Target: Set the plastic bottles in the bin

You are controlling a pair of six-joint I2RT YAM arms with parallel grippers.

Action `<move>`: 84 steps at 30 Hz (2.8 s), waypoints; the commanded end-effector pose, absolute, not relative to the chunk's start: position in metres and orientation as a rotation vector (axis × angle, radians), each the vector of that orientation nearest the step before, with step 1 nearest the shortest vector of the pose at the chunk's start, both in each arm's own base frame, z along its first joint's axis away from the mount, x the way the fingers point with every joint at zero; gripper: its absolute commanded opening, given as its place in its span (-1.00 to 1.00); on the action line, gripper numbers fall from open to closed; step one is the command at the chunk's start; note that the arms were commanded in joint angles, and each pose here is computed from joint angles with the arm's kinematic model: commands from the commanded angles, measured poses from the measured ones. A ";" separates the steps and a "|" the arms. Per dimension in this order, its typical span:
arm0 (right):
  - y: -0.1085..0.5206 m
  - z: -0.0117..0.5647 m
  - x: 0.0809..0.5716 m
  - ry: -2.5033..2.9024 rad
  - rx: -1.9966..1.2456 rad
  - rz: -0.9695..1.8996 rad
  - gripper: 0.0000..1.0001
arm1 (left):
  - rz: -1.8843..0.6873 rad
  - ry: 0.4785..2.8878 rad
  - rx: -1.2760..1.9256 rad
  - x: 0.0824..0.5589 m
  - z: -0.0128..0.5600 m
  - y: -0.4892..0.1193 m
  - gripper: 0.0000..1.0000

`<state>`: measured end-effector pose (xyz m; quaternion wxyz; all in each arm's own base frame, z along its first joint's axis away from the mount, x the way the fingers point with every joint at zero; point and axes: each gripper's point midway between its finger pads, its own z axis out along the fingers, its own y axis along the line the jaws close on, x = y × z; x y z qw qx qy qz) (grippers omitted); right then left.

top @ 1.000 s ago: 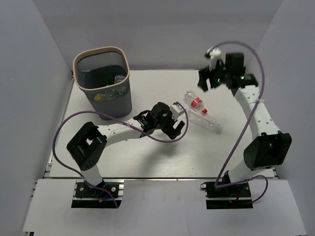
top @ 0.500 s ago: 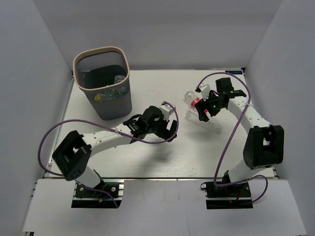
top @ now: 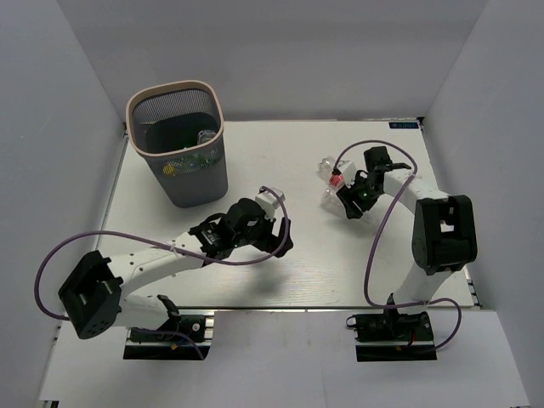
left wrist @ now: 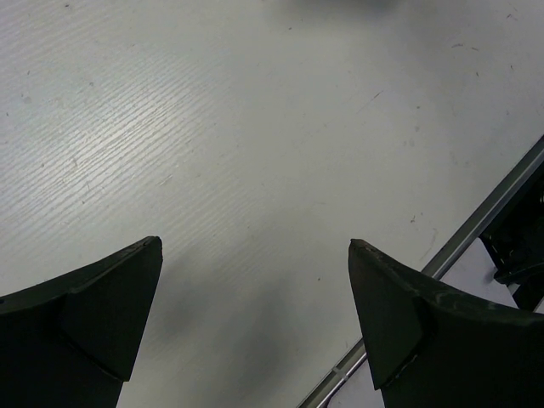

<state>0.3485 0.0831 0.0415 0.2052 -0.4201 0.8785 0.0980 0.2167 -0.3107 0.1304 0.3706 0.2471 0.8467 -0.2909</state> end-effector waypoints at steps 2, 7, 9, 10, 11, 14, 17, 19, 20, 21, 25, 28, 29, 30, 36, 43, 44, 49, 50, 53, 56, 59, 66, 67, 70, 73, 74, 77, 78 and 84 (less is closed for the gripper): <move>0.089 0.039 0.326 2.424 -1.300 0.373 0.03 | -0.734 2.159 0.591 0.209 0.136 -0.297 1.00; 0.117 0.082 0.293 2.299 -1.406 0.646 -0.57 | -0.733 2.157 0.571 0.200 0.129 -0.283 1.00; 0.150 0.140 0.306 2.080 -1.382 0.788 -0.57 | -0.735 2.150 0.548 0.196 0.129 -0.275 1.00; 0.160 0.160 0.303 2.036 -1.370 0.828 -0.57 | -0.743 2.155 0.534 0.194 0.128 -0.273 1.00; 0.173 0.194 0.313 1.930 -1.370 0.819 -0.57 | -0.744 2.153 0.533 0.192 0.127 -0.271 1.00; 0.220 0.286 0.325 1.633 -1.309 0.947 -0.60 | -0.741 2.154 0.517 0.188 0.123 -0.264 1.00; 0.264 0.368 0.347 1.330 -1.258 0.937 -0.57 | -0.743 2.148 0.499 0.187 0.123 -0.260 1.00; 0.286 0.395 0.348 1.328 -1.166 1.017 -0.57 | -0.742 2.150 0.499 0.185 0.121 -0.258 1.00; 0.303 0.423 0.355 1.196 -1.144 1.001 -0.57 | -0.742 2.150 0.499 0.185 0.121 -0.258 1.00; 0.319 0.426 0.357 1.167 -1.139 1.022 -0.57 | -0.747 2.141 0.497 0.186 0.123 -0.259 1.00; 0.366 0.492 0.369 1.012 -1.017 1.064 -0.55 | -0.749 2.138 0.496 0.186 0.121 -0.259 1.00; 0.401 0.524 0.370 0.862 -0.988 1.091 -0.55 | -0.759 2.140 0.504 0.186 0.118 -0.261 1.00; 0.407 0.543 0.369 0.793 -0.972 1.078 -0.55 | -0.759 2.152 0.496 0.185 0.115 -0.262 1.00; 0.424 0.543 0.367 0.743 -0.959 1.101 -0.51 | -0.759 2.152 0.496 0.185 0.115 -0.262 1.00; 0.470 0.526 0.369 0.691 -0.854 1.170 -0.41 | -0.770 2.163 0.494 0.181 0.111 -0.260 1.00; 0.507 0.476 0.387 0.814 -0.827 1.205 0.49 | -0.755 2.182 0.483 0.180 0.108 -0.255 1.00; 0.506 0.477 0.388 0.808 -0.824 1.198 0.62 | -0.755 2.182 0.483 0.180 0.108 -0.255 1.00; 0.462 0.521 0.401 0.770 -0.763 1.088 0.75 | -0.744 2.181 0.476 0.181 0.108 -0.254 1.00; 0.455 0.518 0.410 0.813 -0.750 1.065 0.69 | -0.742 2.169 0.467 0.183 0.110 -0.255 1.00; 0.403 0.518 0.441 0.953 -0.721 0.913 0.12 | -0.752 2.153 0.463 0.185 0.111 -0.256 1.00; 0.340 0.468 0.479 1.197 -0.719 0.691 -1.00 | -0.754 2.150 0.462 0.186 0.111 -0.258 1.00; 0.277 0.373 0.501 1.528 -0.768 0.437 -1.00 | -0.756 2.135 0.469 0.188 0.112 -0.260 1.00; 0.167 0.184 0.476 2.127 -0.912 0.197 0.80 | -0.754 2.148 0.506 0.190 0.104 -0.267 1.00; 0.163 0.174 0.474 2.157 -0.921 0.203 0.80 | -0.756 2.164 0.517 0.188 0.099 -0.268 1.00; 0.148 0.147 0.473 2.246 -0.913 0.220 0.80 | -0.758 2.165 0.533 0.190 0.101 -0.272 1.00; 0.139 0.118 0.478 2.313 -0.916 0.179 0.80 | -0.763 2.156 0.531 0.191 0.105 -0.274 1.00; 0.137 0.112 0.478 2.323 -0.919 0.174 0.80 | -0.757 2.166 0.534 0.190 0.103 -0.273 1.00; 0.132 0.089 0.481 2.358 -0.944 0.155 0.80 | -0.748 2.165 0.528 0.191 0.104 -0.271 1.00; 0.130 0.075 0.481 2.391 -0.952 0.155 0.80 | -0.739 2.164 0.522 0.191 0.105 -0.269 1.00; 0.133 0.041 0.474 2.440 -1.018 0.196 0.67 | -0.726 2.163 0.498 0.192 0.107 -0.265 1.00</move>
